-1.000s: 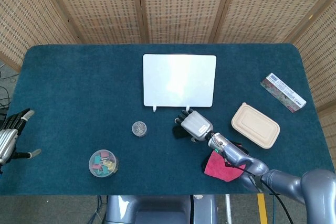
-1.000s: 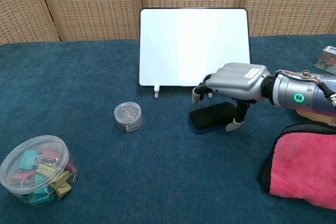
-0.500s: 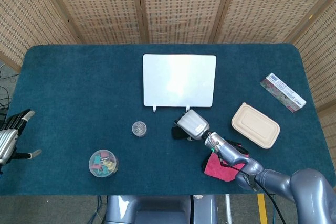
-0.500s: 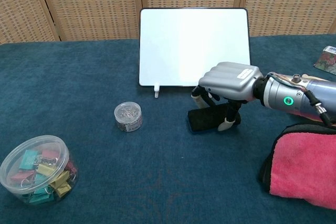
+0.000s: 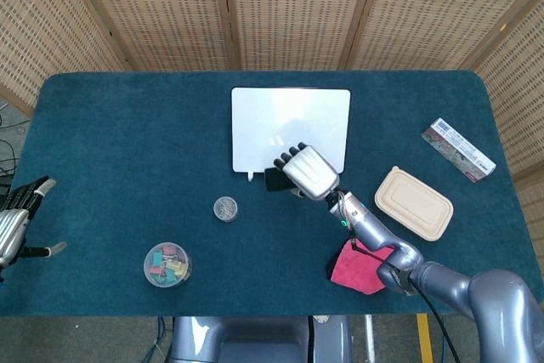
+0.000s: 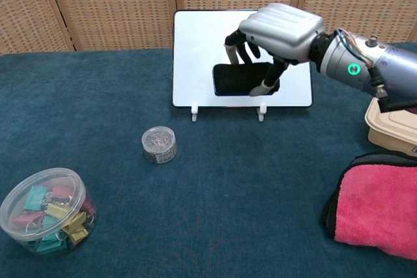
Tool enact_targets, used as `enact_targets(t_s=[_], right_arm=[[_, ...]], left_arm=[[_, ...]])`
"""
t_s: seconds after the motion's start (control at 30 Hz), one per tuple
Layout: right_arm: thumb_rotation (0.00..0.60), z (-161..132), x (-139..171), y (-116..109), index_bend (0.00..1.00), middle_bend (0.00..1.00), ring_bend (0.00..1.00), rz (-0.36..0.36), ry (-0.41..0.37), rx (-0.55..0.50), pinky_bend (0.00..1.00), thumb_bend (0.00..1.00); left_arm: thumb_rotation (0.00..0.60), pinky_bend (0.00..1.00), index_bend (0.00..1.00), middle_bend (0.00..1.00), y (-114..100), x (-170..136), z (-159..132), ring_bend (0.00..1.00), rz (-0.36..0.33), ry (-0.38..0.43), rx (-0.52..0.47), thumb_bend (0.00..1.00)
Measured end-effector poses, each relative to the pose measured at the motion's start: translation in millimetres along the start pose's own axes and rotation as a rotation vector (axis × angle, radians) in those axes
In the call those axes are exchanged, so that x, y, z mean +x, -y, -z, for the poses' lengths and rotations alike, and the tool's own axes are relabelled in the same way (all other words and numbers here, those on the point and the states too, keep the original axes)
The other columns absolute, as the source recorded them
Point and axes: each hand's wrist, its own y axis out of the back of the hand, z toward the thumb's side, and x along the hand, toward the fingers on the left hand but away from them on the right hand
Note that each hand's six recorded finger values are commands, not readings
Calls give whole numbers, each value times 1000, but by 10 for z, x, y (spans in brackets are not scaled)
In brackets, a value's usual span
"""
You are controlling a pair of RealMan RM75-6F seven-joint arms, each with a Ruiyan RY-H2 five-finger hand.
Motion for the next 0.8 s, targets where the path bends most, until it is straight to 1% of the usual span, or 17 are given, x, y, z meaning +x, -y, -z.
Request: enact_targets(t_s=[0.07,0.13,0.27,0.37,0.57,0.7,0.8], right_arm=[[600,84,-106,-19,596,627,550,15,28,15,557,309],[600,146,-195,-1,596,627,550,18,56,21,557,311],[600,236,-353,100,596,627,550,6,111,35,557,314],[600,241,-410,209,596,627,550,-12,134,48,557,335],[600,181,-480,372,596,627,550,-32,148,55,557,337],[600,127,-517,419,596,626,550,-34,148,53,557,337],[600,115,-528,448,596,608,550,-40,152,62,557,328]], left_arm=[[600,0,0,0,3,1,0,0,1,-1,0,0],[600,0,0,0,9,6,2,0,5,-2,-2,0],[600,0,0,0,13,25,13,0,10,-6,-6,0],[600,0,0,0,15,47,47,0,15,-18,-11,0],[600,0,0,0,25,98,95,0,29,-32,-20,0],[600,0,0,0,24,113,94,0,32,-32,-25,0],[600,0,0,0,18,112,87,0,31,-29,-27,0]])
